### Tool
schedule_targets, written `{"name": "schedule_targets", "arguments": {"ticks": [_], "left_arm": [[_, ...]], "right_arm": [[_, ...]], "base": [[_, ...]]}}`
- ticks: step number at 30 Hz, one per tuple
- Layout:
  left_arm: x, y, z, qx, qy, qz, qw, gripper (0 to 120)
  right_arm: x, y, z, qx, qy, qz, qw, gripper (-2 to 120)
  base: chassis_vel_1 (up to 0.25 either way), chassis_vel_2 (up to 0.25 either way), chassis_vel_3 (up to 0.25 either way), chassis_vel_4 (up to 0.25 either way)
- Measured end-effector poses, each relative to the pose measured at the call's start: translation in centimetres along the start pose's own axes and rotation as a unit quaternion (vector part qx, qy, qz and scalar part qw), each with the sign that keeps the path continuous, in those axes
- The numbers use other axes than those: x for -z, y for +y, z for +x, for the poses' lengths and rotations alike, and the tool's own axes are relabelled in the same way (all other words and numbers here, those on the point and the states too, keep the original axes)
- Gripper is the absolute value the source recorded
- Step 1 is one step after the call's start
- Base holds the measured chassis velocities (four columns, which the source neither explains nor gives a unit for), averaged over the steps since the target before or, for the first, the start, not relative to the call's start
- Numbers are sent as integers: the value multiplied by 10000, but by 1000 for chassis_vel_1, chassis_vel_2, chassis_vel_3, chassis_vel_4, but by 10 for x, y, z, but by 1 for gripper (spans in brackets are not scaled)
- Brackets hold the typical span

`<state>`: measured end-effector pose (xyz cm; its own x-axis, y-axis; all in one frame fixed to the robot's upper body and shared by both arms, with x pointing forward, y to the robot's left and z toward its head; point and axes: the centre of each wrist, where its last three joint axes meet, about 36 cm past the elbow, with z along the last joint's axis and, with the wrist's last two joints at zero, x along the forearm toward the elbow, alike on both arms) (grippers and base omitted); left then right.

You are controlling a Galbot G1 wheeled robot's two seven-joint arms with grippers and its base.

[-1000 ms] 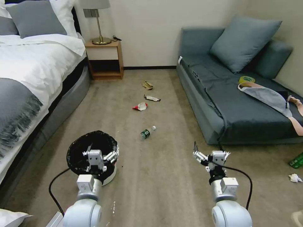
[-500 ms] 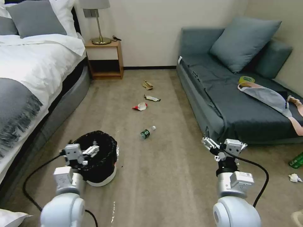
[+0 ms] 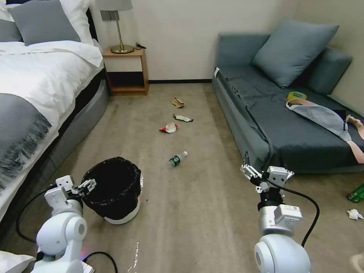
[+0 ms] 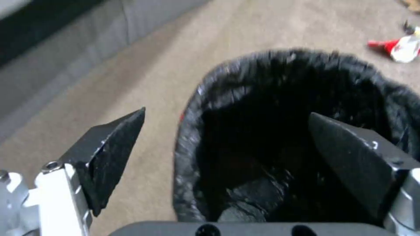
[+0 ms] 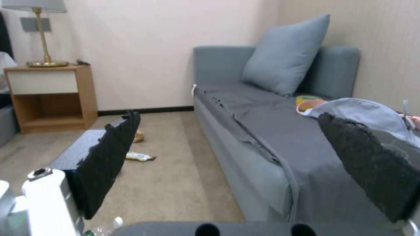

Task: Pick up the trash bin, then pick up the garbage on the floor and place it into the trash bin.

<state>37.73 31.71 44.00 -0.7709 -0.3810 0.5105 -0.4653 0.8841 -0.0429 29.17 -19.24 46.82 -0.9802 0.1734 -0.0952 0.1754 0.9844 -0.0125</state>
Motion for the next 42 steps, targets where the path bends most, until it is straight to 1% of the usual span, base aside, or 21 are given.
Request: {"name": "schedule_targets", "arguments": {"ticks": [2,3,5,9,12,13,16,21,26,27,29,30,34,35,38,39,40,42], "left_arm": [[-2,-4,-10,28,168,39,9998,100],[-2,-4,-10,28,168,39,9998,100],[-6,-4,-20,103,296,48,9995,100],[-12,-2,-27,165,423,36,9990,100],[-20,0,-39,246,568,30,9981,100],[-20,0,-39,246,568,30,9981,100],[-24,3,-49,321,661,48,9973,100],[-27,6,-54,363,731,94,9966,99],[-28,5,-55,357,754,124,9964,97],[-28,5,-55,350,763,137,9964,95],[-29,6,-54,352,771,142,9963,86],[-29,6,-54,352,771,142,9963,86],[-31,7,-52,345,793,151,9961,68],[-31,7,-52,345,793,151,9961,68],[-32,9,-52,348,826,182,9958,54],[-32,10,-53,346,845,198,9956,51],[-32,10,-53,346,845,198,9956,51],[-33,12,-54,357,887,230,9952,42]], "right_arm": [[0,-1,0,-6,-13,4,10000,100],[0,-1,0,-6,-13,4,10000,100],[-1,-1,-1,-17,-26,9,10000,100],[-2,-1,-1,-22,-28,13,10000,100],[-4,0,-2,-26,-29,7,10000,100],[-4,0,-2,-26,-29,7,10000,100],[-6,2,-3,-29,-26,-2,10000,100],[-7,3,-4,-35,-31,7,10000,100],[-8,3,-5,-45,-44,10,10000,100],[-8,3,-5,-50,-52,14,10000,100],[-8,3,-5,-57,-65,20,10000,100],[-8,3,-5,-57,-65,20,10000,100],[-9,3,-4,-66,-85,33,9999,100],[-9,3,-4,-66,-85,33,9999,100],[-9,3,-4,-63,-94,42,9999,100],[-9,3,-4,-61,-97,44,9999,100],[-9,3,-4,-61,-97,44,9999,100],[-9,3,-3,-56,-108,49,9999,100]], "base": [[0,0,0,0],[0,0,0,0],[0,0,0,0],[0,0,0,0],[0,0,0,0],[0,0,0,0],[0,0,0,0],[0,0,0,0],[0,0,0,0],[0,0,0,0],[0,0,0,0],[0,0,0,0],[0,0,0,0],[0,0,0,0],[0,0,0,0],[0,0,0,0],[0,0,0,0],[0,0,0,0]]}}
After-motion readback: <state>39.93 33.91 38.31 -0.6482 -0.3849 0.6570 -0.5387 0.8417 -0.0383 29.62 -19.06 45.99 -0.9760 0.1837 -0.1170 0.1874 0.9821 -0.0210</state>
